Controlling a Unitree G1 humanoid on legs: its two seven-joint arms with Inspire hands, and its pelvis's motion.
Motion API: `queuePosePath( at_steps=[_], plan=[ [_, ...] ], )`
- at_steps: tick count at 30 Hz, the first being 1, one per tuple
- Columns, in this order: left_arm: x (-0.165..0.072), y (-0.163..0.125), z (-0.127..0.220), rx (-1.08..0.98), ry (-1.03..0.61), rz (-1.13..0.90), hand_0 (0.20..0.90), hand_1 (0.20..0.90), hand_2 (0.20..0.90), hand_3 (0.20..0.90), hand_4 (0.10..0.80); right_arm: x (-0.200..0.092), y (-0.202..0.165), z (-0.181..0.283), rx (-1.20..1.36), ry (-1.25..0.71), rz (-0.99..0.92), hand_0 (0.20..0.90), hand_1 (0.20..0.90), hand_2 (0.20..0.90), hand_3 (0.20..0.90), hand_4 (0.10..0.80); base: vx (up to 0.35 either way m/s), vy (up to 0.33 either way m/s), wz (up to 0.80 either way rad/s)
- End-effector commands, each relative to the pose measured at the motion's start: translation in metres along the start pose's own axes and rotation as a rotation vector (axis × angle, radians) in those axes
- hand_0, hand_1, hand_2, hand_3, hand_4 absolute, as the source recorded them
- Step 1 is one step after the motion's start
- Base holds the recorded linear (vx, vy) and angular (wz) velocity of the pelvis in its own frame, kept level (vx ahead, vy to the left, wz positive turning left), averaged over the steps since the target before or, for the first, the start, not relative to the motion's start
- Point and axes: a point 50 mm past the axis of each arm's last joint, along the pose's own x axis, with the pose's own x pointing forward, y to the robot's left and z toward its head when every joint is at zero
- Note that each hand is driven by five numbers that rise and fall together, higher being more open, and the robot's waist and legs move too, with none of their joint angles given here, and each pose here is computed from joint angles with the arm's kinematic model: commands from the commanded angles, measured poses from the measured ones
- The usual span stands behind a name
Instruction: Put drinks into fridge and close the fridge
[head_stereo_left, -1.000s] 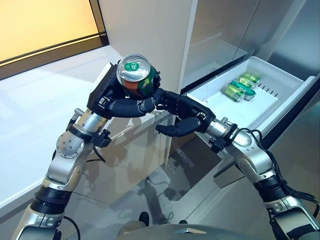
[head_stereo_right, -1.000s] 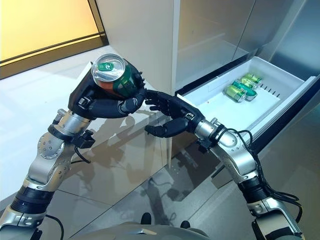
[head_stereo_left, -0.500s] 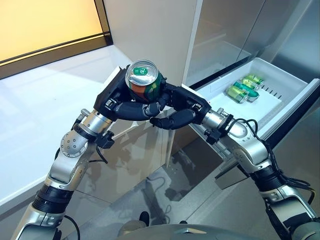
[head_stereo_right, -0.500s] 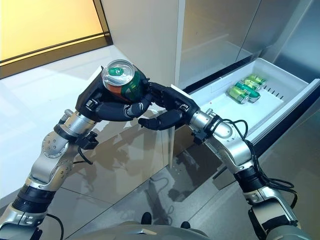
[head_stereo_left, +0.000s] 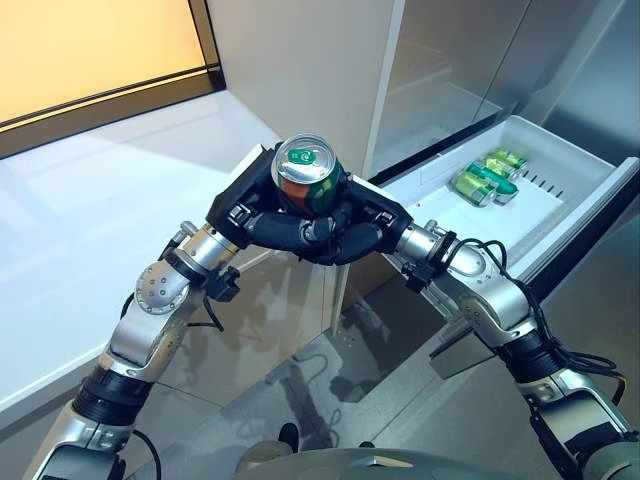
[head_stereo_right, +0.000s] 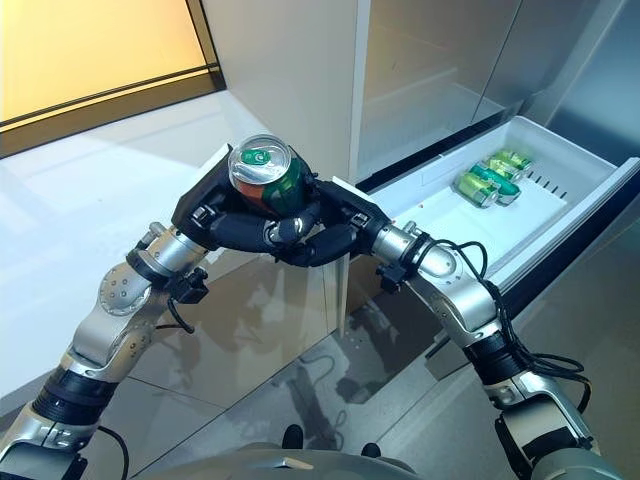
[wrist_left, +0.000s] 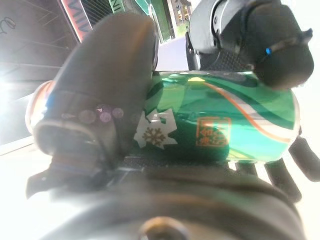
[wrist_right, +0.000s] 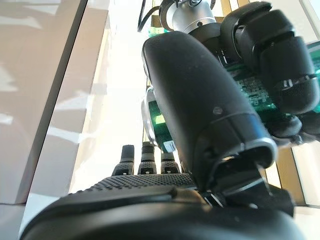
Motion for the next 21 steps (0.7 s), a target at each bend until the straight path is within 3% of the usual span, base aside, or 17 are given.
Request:
queuePosePath(
  at_steps=[1,8,9,10,11,12,13,21],
  plan=[
    [0.039,0.002,0.062,0.016,-0.363,-0.068,0.3,0.3,0.3,0.2,0.1,0.027,0.006,0.07,-0.089,-0.282,0.092,0.9,0.9,0.9,0.9,0.8,0.0,0.0,0.0],
    [0.041,-0.001,0.062,-0.012,-0.374,-0.076,0.3,0.3,0.3,0.2,0.1,0.032,0.011,0.07,-0.081,-0.278,0.113,0.9,0.9,0.9,0.9,0.8,0.017,-0.001,0.0],
    [0.041,-0.002,0.062,-0.02,-0.375,-0.078,0.3,0.3,0.3,0.2,0.1,0.033,0.012,0.07,-0.079,-0.278,0.115,0.825,0.825,0.825,0.812,0.712,0.0,0.0,0.0],
    [0.042,-0.003,0.061,-0.028,-0.377,-0.08,0.3,0.3,0.3,0.2,0.1,0.034,0.012,0.07,-0.076,-0.281,0.116,0.589,0.589,0.589,0.538,0.438,0.0,0.0,0.0],
    [0.043,-0.003,0.061,-0.033,-0.377,-0.082,0.3,0.3,0.3,0.2,0.1,0.035,0.013,0.07,-0.071,-0.283,0.118,0.554,0.554,0.554,0.496,0.396,0.0,0.0,0.0],
    [0.043,-0.004,0.061,-0.039,-0.377,-0.083,0.3,0.3,0.3,0.2,0.1,0.036,0.014,0.07,-0.071,-0.282,0.119,0.373,0.373,0.373,0.285,0.185,0.0,0.0,0.0],
    [0.043,-0.004,0.06,-0.04,-0.377,-0.084,0.3,0.3,0.3,0.2,0.1,0.036,0.014,0.07,-0.071,-0.281,0.12,0.3,0.3,0.3,0.2,0.1,0.0,0.0,0.0],
    [0.045,-0.007,0.061,-0.061,-0.381,-0.092,0.3,0.3,0.3,0.2,0.1,0.038,0.016,0.074,-0.065,-0.299,0.124,0.3,0.3,0.3,0.2,0.1,0.0,0.001,0.0]
  ],
)
